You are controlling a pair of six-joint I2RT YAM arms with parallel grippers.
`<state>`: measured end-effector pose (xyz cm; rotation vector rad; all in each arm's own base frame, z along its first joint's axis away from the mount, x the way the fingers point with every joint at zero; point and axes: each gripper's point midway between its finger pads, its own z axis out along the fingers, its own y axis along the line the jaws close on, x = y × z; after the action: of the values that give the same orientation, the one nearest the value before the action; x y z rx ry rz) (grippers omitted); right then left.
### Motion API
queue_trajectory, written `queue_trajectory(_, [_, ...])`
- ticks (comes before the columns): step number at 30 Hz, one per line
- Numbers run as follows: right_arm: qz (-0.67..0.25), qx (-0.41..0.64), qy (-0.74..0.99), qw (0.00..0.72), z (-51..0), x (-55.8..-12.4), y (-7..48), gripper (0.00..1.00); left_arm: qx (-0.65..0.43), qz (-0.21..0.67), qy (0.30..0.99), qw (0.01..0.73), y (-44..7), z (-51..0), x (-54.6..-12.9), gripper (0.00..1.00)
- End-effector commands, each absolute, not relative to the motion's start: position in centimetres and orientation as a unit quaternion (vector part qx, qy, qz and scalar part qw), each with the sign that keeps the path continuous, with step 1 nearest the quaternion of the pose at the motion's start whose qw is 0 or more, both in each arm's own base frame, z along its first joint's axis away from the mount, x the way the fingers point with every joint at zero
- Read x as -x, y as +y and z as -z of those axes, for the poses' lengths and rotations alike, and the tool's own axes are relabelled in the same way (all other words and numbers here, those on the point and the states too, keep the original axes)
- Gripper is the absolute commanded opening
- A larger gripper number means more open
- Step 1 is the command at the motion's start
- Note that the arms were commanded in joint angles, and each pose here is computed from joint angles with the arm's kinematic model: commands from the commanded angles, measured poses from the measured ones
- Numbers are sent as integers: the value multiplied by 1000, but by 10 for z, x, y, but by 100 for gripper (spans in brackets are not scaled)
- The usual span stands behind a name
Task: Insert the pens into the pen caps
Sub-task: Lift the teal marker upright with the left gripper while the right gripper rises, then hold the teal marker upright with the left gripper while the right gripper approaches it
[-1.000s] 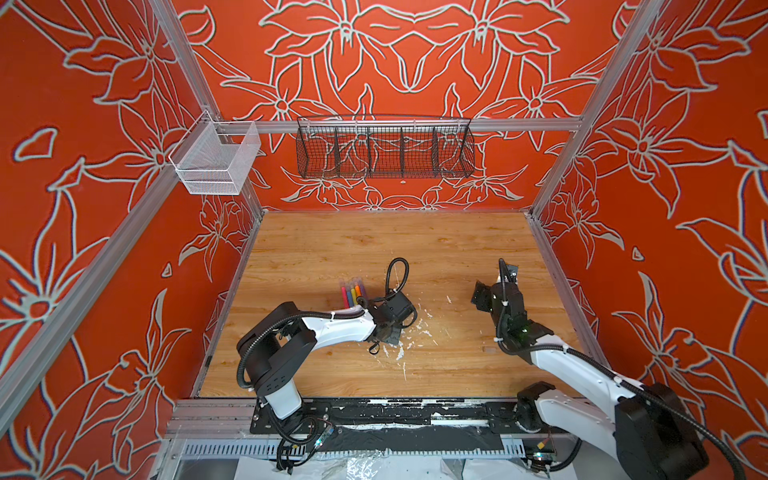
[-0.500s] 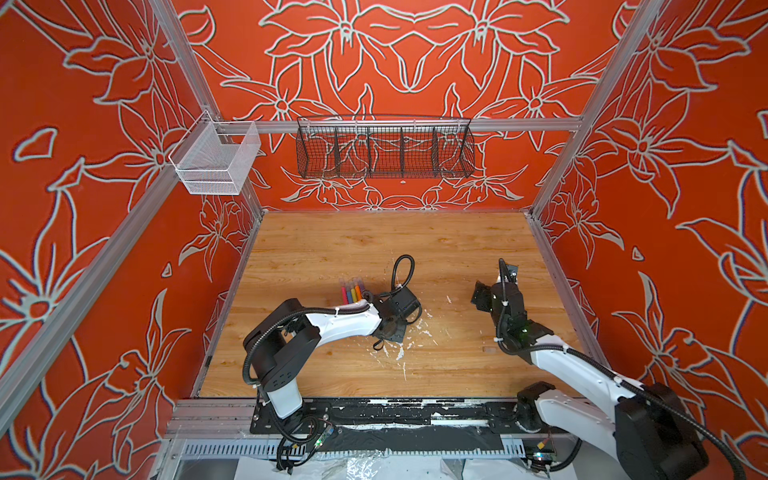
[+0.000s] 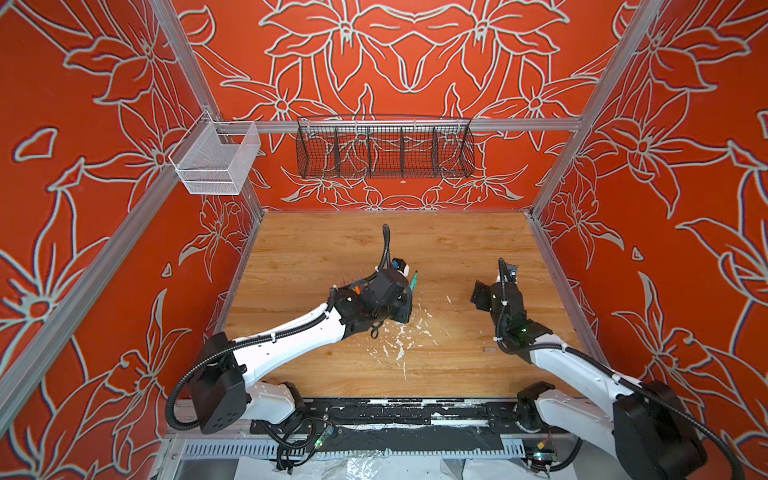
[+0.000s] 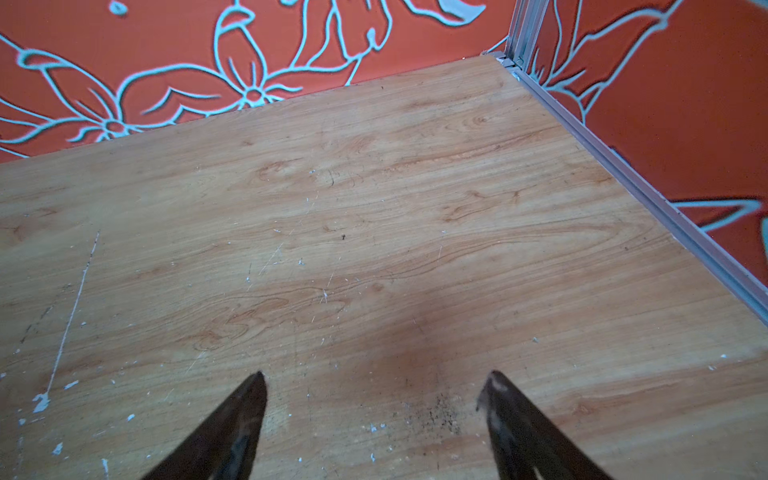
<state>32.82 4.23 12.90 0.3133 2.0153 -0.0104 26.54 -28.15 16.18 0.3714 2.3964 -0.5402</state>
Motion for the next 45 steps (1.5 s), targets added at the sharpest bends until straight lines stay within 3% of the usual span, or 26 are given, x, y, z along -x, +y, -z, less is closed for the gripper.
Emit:
queue_trajectory(1, [-26,-140,840,524,-152,-341,54,79,-168,212,884,380,-284,-171,-274,0])
queue_trajectory(3, [-95,-118,839,522,-173,-346,82,72,-161,219,877,397,-280,-177,-273,0])
queue_trajectory(8, [-258,-139,819,493,-224,-329,132,73,-184,236,853,427,-274,-190,-264,0])
queue_trajectory(11, [-351,-95,792,490,-246,-311,168,74,-187,239,840,449,-268,-187,-262,0])
queue_trajectory(24, [-478,-60,760,436,-240,-266,221,76,-234,287,819,438,-287,-195,-248,0])
queue_trajectory(33, [-492,-50,759,423,-229,-262,259,72,-254,300,821,414,-299,-191,-245,0])
queue_trajectory(37, [-497,-45,761,414,-226,-263,270,62,-262,313,816,409,-303,-193,-240,0])
queue_trajectory(45, [-488,-49,768,413,-220,-264,273,25,-281,333,808,396,-311,-194,-233,0])
